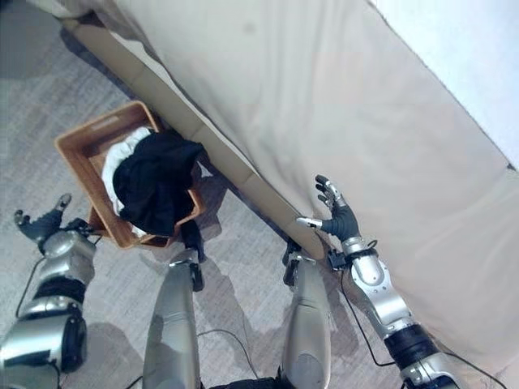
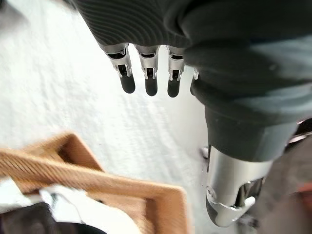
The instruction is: Pick up clothes into the bucket
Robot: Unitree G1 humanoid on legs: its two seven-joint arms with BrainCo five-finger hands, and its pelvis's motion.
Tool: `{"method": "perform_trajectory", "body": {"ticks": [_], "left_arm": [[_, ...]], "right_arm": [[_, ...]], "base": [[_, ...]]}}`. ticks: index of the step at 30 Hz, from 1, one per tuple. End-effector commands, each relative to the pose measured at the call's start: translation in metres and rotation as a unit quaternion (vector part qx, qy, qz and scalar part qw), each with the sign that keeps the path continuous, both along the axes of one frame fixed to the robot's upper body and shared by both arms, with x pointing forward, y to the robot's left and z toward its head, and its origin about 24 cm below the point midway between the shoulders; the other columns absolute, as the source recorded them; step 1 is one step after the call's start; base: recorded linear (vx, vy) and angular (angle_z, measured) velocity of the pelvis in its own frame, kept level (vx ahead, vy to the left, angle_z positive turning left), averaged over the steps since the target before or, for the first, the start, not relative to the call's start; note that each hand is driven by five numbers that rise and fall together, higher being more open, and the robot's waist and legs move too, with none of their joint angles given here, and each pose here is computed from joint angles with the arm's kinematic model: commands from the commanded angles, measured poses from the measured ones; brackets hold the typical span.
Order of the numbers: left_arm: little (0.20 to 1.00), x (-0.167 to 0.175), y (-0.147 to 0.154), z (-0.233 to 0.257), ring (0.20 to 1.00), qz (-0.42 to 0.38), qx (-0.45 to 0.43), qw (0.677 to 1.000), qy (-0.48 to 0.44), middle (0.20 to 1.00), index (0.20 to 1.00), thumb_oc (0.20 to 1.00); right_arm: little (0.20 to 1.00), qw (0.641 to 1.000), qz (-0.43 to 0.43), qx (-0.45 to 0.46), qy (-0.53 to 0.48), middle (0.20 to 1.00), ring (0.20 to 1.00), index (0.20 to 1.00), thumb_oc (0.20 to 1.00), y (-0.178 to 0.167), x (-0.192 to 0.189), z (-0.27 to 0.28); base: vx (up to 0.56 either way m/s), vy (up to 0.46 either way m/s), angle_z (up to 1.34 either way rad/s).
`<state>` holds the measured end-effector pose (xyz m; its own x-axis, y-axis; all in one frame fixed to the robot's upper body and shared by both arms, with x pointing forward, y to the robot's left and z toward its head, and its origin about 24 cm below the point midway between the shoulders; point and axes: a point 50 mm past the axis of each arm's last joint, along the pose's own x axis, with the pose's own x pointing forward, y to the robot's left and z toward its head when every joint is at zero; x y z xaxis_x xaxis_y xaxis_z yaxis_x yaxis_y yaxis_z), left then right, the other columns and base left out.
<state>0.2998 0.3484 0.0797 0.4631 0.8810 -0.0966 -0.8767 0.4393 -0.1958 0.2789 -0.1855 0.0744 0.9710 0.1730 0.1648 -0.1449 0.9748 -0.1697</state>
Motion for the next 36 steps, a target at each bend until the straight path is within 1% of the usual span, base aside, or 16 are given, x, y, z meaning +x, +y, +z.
{"method": "perform_trajectory", "body": {"ticks": [1, 3, 5, 7, 11, 14, 16, 18, 20, 21, 22, 25, 26, 31, 33, 36], "left_arm": [[1.0, -0.012, -0.03, 0.042, 1.0, -0.045, 0.143, 0.98, -0.132, 1.0, 1.0, 1.0], [1.0, -0.014, -0.036, 0.044, 1.0, -0.069, 0.15, 0.973, -0.159, 1.0, 1.0, 1.0], [1.0, -0.021, -0.049, 0.057, 1.0, -0.118, 0.167, 0.955, -0.214, 1.0, 1.0, 1.0], [1.0, -0.024, -0.069, 0.059, 1.0, -0.184, 0.156, 0.935, -0.259, 1.0, 1.0, 1.0], [1.0, -0.031, -0.091, 0.049, 1.0, -0.29, 0.145, 0.909, -0.263, 1.0, 1.0, 1.0], [1.0, -0.04, -0.108, 0.034, 1.0, -0.365, 0.145, 0.889, -0.237, 1.0, 1.0, 1.0], [1.0, -0.043, -0.11, 0.027, 1.0, -0.38, 0.139, 0.886, -0.225, 1.0, 1.0, 1.0], [1.0, -0.053, -0.125, -0.006, 1.0, -0.448, 0.108, 0.872, -0.165, 1.0, 1.0, 1.0], [1.0, -0.057, -0.126, -0.014, 1.0, -0.457, 0.089, 0.871, -0.155, 1.0, 1.0, 1.0], [1.0, -0.063, -0.14, -0.037, 1.0, -0.491, 0.036, 0.861, -0.127, 1.0, 1.0, 1.0], [1.0, -0.063, -0.14, -0.037, 1.0, -0.491, 0.036, 0.861, -0.126, 1.0, 1.0, 1.0], [1.0, -0.072, -0.15, -0.049, 1.0, -0.533, 0.039, 0.84, -0.09, 1.0, 1.0, 1.0], [1.0, -0.077, -0.159, -0.061, 1.0, -0.556, 0.026, 0.828, -0.065, 1.0, 1.0, 1.0], [1.0, -0.085, -0.171, -0.08, 1.0, -0.582, 0.021, 0.813, -0.019, 1.0, 1.0, 1.0], [1.0, -0.088, -0.173, -0.086, 1.0, -0.581, 0.013, 0.814, -0.006, 1.0, 1.0, 1.0], [1.0, -0.09, -0.173, -0.091, 1.0, -0.576, -0.006, 0.817, -0.003, 1.0, 1.0, 1.0]], "right_arm": [[1.0, 0.999, -0.044, 0.018, 0.004, 1.0, 1.0, 1.0, 1.0, -0.014, -0.008, -0.009], [1.0, 0.998, -0.052, 0.022, 0.012, 1.0, 1.0, 1.0, 1.0, -0.017, -0.008, -0.013], [1.0, 0.997, -0.061, 0.03, 0.022, 1.0, 1.0, 1.0, 1.0, -0.023, -0.011, -0.018], [1.0, 0.996, -0.07, 0.044, 0.036, 1.0, 1.0, 1.0, 1.0, -0.027, -0.014, -0.026], [1.0, 0.99, -0.086, 0.099, 0.046, 1.0, 1.0, 1.0, 1.0, -0.033, -0.017, -0.031], [1.0, 0.987, -0.083, 0.13, 0.045, 1.0, 1.0, 1.0, 1.0, -0.032, -0.017, -0.032], [1.0, 0.986, -0.081, 0.14, 0.047, 1.0, 1.0, 1.0, 1.0, -0.032, -0.018, -0.034], [1.0, 0.976, -0.081, 0.194, 0.061, 1.0, 1.0, 1.0, 1.0, -0.026, -0.022, -0.042], [1.0, 0.972, -0.084, 0.208, 0.073, 1.0, 1.0, 1.0, 1.0, -0.025, -0.025, -0.048], [1.0, 0.961, -0.089, 0.246, 0.094, 1.0, 1.0, 1.0, 1.0, -0.018, -0.026, -0.059], [1.0, 0.961, -0.089, 0.246, 0.094, 1.0, 1.0, 1.0, 1.0, -0.018, -0.027, -0.06], [1.0, 0.955, -0.095, 0.252, 0.125, 1.0, 1.0, 1.0, 1.0, -0.014, -0.034, -0.074], [1.0, 0.946, -0.098, 0.271, 0.146, 1.0, 1.0, 1.0, 1.0, -0.01, -0.042, -0.084], [1.0, 0.951, -0.126, 0.233, 0.162, 1.0, 1.0, 1.0, 1.0, -0.013, -0.061, -0.095], [1.0, 0.946, -0.132, 0.244, 0.17, 1.0, 1.0, 1.0, 1.0, -0.01, -0.066, -0.099], [1.0, 0.952, -0.124, 0.221, 0.172, 1.0, 1.0, 1.0, 1.0, -0.008, -0.068, -0.099]], "base": [[0.12, -0.042, 0.12], [0.1, -0.013, 0.19], [0.12, -0.003, 0.07], [0.05, 0.024, 0.05], [0.12, 0.025, 0.05], [0.11, -0.011, -0.18], [0.09, -0.037, -0.15], [0.12, -0.048, -0.35], [0.07, -0.013, -0.37], [0.03, -0.018, -0.21], [0.05, -0.017, -0.24], [0.03, -0.018, -0.42], [0.01, -0.029, -0.42], [0.02, -0.047, -0.2], [0.04, -0.039, -0.15], [0.03, -0.032, -0.35]]}}
